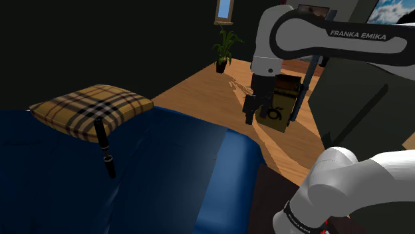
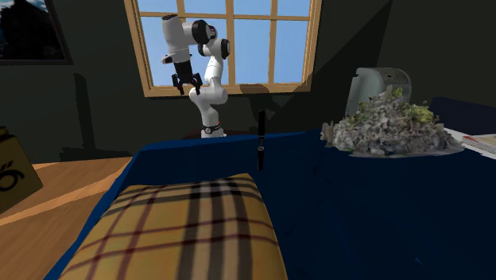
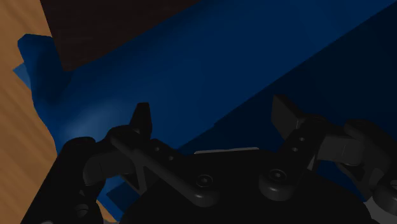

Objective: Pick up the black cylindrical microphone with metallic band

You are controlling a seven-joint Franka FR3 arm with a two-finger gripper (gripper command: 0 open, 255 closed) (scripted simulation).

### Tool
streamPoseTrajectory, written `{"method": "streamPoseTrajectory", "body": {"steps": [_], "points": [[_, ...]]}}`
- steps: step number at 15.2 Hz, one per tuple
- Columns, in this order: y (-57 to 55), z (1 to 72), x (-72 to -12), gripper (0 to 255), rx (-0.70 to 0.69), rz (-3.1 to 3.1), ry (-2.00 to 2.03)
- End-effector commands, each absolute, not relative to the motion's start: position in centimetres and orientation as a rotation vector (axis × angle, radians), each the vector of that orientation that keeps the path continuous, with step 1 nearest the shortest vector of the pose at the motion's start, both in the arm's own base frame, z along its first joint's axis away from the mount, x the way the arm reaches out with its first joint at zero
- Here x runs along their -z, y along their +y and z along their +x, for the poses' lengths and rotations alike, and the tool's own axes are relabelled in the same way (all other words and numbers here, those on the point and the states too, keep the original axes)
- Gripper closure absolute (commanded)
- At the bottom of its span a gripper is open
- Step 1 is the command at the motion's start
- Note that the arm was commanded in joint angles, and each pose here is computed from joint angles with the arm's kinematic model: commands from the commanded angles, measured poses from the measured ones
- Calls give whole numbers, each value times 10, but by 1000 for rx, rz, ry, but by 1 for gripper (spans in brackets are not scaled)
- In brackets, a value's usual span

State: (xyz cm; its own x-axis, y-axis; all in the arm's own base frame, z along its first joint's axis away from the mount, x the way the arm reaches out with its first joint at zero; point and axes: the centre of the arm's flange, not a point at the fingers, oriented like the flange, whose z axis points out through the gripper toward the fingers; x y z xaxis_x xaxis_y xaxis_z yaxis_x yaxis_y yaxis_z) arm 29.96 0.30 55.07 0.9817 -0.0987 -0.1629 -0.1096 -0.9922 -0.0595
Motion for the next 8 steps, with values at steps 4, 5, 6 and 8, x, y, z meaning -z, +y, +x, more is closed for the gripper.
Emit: {"method": "streamPoseTrajectory", "body": {"steps": [4, 5, 6, 8], "points": [[24, 322, -535, 0, -178, -3059, 66], [31, 329, -530, 0, -155, -3057, 34], [39, 337, -525, 0, -133, -3056, 2], [54, 351, -516, 0, -87, -3051, -61]]}}
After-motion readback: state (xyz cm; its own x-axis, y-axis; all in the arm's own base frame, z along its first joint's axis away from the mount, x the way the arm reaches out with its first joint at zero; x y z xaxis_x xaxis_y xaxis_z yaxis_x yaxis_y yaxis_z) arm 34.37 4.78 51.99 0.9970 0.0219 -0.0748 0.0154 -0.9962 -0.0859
